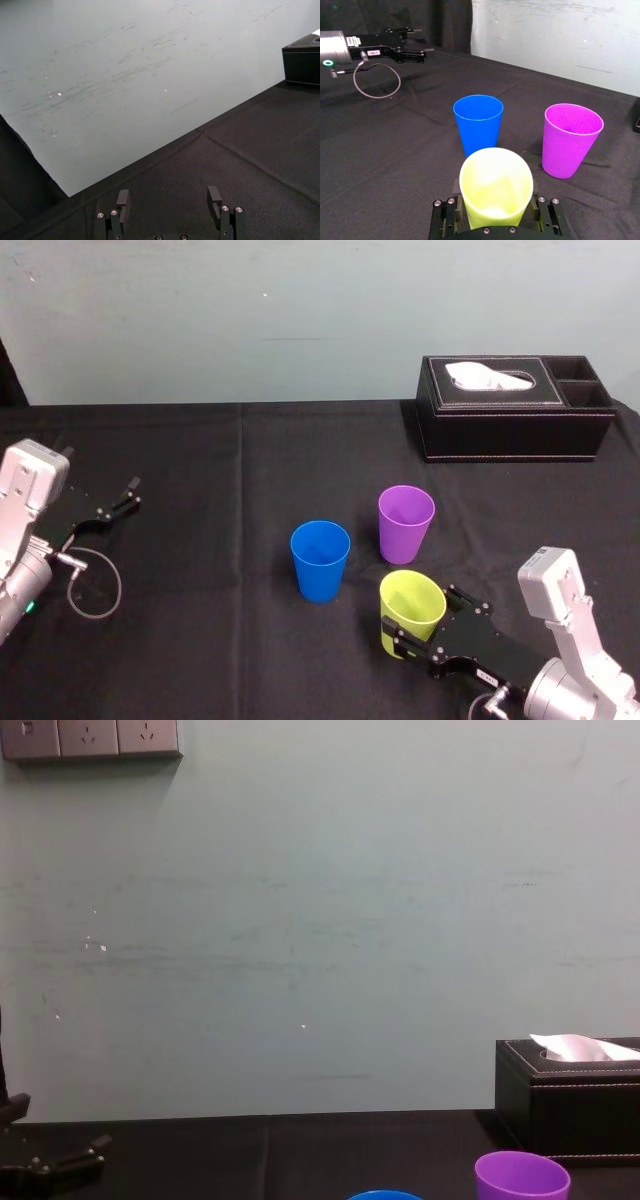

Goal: Stack the three plastic cups sequentially using one hand.

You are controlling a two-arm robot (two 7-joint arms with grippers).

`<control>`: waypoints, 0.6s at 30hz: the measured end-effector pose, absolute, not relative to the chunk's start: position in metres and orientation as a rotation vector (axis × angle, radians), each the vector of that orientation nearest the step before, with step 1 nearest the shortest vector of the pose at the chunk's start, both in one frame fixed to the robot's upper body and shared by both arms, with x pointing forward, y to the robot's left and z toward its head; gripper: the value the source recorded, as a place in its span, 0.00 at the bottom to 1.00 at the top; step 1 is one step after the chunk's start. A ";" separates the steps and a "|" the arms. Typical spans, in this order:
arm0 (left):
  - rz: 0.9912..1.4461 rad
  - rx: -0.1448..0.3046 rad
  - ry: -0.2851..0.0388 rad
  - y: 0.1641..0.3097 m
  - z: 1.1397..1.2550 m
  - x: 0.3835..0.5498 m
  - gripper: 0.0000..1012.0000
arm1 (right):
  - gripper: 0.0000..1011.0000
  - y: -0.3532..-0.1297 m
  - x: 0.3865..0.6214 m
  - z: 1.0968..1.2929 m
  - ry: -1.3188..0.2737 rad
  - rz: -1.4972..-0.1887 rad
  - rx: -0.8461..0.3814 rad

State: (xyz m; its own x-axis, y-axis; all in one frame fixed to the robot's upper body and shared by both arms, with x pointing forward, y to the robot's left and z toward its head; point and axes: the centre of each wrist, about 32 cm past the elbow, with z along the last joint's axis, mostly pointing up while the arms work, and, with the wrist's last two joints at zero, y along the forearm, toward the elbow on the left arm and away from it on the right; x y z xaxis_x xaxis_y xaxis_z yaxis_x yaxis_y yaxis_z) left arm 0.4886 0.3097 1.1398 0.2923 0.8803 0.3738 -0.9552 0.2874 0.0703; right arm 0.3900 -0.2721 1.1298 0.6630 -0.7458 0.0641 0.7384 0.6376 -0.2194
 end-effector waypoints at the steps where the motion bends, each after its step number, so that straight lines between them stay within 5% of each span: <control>1: 1.248 0.304 -0.285 0.310 1.140 0.489 1.00 | 0.73 -0.272 0.390 1.130 0.034 -0.847 -0.235; 18: 1.248 0.304 -0.285 0.310 1.140 0.489 1.00 | 0.73 -0.269 0.378 1.161 -0.050 -0.880 -0.254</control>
State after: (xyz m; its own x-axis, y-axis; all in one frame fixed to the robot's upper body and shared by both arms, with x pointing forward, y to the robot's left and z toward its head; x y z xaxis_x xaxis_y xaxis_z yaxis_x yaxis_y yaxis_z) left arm 0.4886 0.3097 1.1398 0.2922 0.8803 0.3738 -0.9553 0.2873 0.0702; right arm 0.3777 -0.2687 1.1605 0.6382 -0.7556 0.1477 0.7675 0.6093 -0.1993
